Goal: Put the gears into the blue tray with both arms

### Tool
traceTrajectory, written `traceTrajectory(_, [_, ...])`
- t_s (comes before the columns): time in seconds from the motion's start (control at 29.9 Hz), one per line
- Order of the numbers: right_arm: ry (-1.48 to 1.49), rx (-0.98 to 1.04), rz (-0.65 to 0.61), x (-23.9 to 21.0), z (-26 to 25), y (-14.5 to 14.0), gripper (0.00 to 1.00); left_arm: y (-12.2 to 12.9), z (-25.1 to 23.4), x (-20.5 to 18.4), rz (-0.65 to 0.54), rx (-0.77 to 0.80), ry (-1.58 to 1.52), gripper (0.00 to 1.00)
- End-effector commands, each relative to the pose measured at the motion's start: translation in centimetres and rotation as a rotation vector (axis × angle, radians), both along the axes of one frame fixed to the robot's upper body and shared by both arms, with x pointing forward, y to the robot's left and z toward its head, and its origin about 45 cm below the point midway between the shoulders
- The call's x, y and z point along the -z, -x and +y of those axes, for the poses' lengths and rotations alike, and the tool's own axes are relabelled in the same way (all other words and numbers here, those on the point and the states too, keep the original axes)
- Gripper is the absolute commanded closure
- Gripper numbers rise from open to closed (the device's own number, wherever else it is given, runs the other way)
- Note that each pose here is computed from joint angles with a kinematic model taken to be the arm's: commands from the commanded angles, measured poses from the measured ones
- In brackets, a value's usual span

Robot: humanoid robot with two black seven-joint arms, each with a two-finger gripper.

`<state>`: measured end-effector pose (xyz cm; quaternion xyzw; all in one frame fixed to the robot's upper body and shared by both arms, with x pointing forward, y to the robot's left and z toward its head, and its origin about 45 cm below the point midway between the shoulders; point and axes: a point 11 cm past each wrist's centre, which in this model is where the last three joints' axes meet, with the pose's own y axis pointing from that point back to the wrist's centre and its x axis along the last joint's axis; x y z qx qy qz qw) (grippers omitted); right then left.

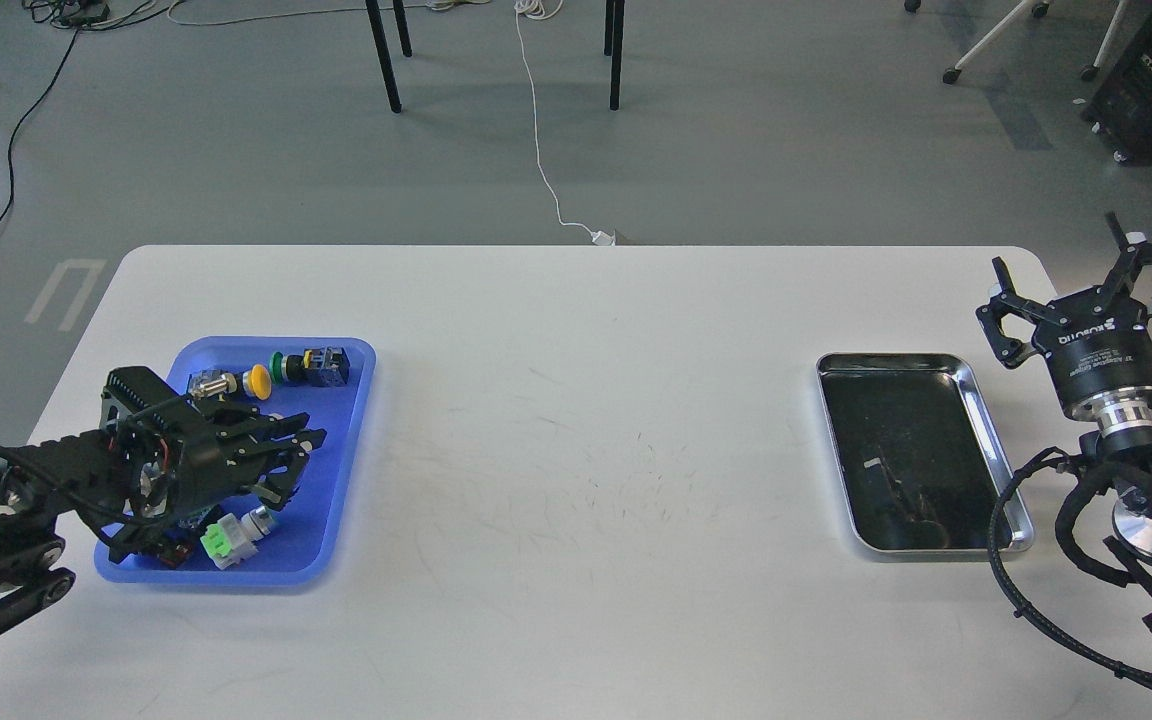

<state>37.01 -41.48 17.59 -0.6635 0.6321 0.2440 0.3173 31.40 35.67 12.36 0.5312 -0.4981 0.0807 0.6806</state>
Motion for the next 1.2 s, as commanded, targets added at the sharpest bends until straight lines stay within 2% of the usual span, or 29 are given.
traceTrajectory(0.0, [0.000, 0.000, 0.000, 0.0, 0.0, 0.0, 0.03, -0.1, 0.2, 0.1, 0.001, -0.008, -0.004, 0.45])
traceTrajectory(0.03, [-0.002, -0.001, 0.001, 0.1, 0.1, 0.0, 0.03, -0.1, 0.2, 0.1, 0.000, -0.009, -0.003, 0.39])
traceTrajectory(0.17, [0.002, 0.000, 0.001, 0.0, 0.0, 0.0, 0.03, -0.5, 0.3, -0.3, -0.007, -0.026, 0.018, 0.30])
traceTrajectory(0.3, [0.016, 0.006, -0.003, -0.4, -0.5, -0.2, 0.03, -1.8, 0.2, -2.0, -0.014, -0.143, 0.164, 0.22])
traceTrajectory(0.47, [0.033, 0.034, -0.050, -2.5, -1.4, -2.0, 0.02, -7.4, -2.4, -10.2, -0.089, -0.385, 0.682, 0.06])
traceTrajectory(0.6, [0.040, 0.046, -0.115, -5.7, -1.7, -4.3, 0.02, -11.2, -5.1, -15.9, -0.063, -0.490, 1.091, 0.03])
traceTrajectory(0.67, [0.042, 0.032, -0.143, -7.1, -1.3, -5.2, 0.02, -12.6, -5.3, -18.3, -0.023, -0.567, 1.319, 0.03])
traceTrajectory(0.8, [0.048, 0.012, -0.211, -10.4, -0.4, -7.1, 0.01, -14.3, -4.4, -20.4, 0.082, -0.725, 1.723, 0.03])
traceTrajectory(0.97, [0.055, 0.022, -0.175, -10.1, -0.6, -7.9, 0.01, -15.6, -4.3, -19.7, 0.255, -0.795, 2.015, 0.03])
traceTrajectory(1.17, [-0.001, -0.045, -0.122, -8.8, 2.0, -8.6, 0.01, -16.7, -4.6, -17.9, 0.417, -0.825, 2.289, 0.03])
